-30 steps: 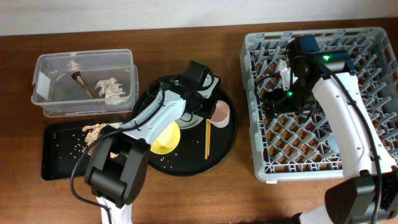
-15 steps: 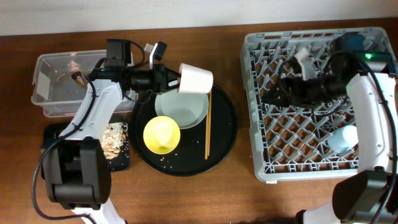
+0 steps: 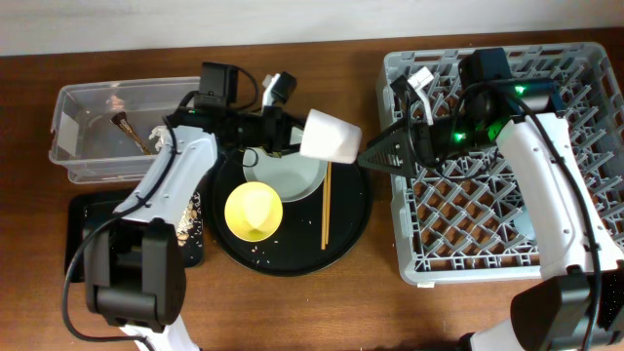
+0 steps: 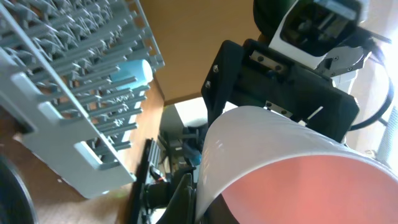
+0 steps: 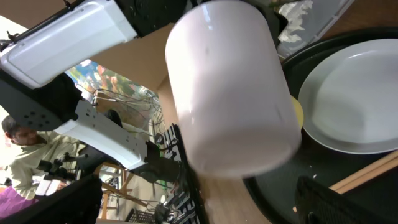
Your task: Sort waste into correct bins and load items into the dishwasher rack
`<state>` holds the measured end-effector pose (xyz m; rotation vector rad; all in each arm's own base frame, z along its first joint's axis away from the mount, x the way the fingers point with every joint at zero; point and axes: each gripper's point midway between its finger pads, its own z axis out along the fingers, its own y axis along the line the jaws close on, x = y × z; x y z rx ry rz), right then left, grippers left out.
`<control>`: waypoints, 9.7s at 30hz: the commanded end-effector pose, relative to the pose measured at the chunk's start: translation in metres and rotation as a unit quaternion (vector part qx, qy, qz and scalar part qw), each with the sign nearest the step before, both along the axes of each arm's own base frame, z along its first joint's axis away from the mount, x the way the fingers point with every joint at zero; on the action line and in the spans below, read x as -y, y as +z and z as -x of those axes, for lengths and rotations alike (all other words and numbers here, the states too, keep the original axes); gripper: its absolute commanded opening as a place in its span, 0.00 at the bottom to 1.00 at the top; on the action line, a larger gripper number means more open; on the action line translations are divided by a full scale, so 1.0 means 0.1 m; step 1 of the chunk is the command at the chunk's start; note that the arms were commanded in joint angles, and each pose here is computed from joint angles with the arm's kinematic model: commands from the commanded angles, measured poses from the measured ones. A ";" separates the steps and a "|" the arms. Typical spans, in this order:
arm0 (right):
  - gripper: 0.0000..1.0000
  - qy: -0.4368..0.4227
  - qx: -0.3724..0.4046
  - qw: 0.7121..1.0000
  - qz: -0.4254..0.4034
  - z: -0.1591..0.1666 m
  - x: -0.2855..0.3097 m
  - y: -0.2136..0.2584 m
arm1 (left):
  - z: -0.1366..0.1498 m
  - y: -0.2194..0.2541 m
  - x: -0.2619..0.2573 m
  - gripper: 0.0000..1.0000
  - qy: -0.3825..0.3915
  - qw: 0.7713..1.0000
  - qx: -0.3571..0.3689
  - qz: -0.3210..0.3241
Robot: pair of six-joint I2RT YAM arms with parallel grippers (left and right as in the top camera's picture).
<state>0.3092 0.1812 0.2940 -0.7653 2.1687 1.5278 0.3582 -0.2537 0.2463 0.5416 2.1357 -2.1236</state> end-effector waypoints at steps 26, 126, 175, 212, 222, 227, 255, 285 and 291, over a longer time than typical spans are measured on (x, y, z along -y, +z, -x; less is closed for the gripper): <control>0.67 0.010 0.066 0.998 -0.016 -0.13 -0.05 0.09 | 0.09 0.31 0.34 0.00 -0.035 0.996 -0.081 -0.014; 0.83 -0.194 -0.218 0.798 0.527 -0.10 -0.22 -2.68 | 0.25 -0.73 -2.69 0.99 0.353 0.674 -0.063 -0.647; 0.17 -0.203 -0.197 0.801 0.527 -0.16 1.17 -2.12 | 0.24 -0.72 -2.68 0.99 0.354 0.676 -0.061 -0.643; 0.55 -0.287 -0.166 0.785 0.524 0.10 -0.13 -2.97 | 0.22 -0.72 -2.66 0.99 0.356 0.681 -0.059 -0.638; 0.05 -0.307 -0.208 0.779 0.505 0.15 -0.19 -2.96 | 0.23 -0.72 -2.64 0.99 0.353 0.686 -0.061 -0.634; 0.04 -0.274 -0.170 0.802 0.502 -0.01 -0.15 -2.36 | 0.23 -0.72 -2.64 0.99 0.353 0.686 -0.061 -0.634; 0.77 -0.217 -0.059 0.900 0.373 -0.61 0.25 -0.99 | 0.22 -0.72 -2.64 0.99 0.354 0.686 -0.060 -0.633; 0.04 -0.362 0.034 0.806 0.468 -1.15 0.33 -0.82 | 0.28 -0.72 -3.05 0.99 0.416 0.610 -0.106 -0.666; 0.04 -0.659 0.132 0.458 0.582 -1.67 2.48 -0.10 | 0.22 -0.70 -3.05 0.99 0.424 0.611 -0.098 -0.661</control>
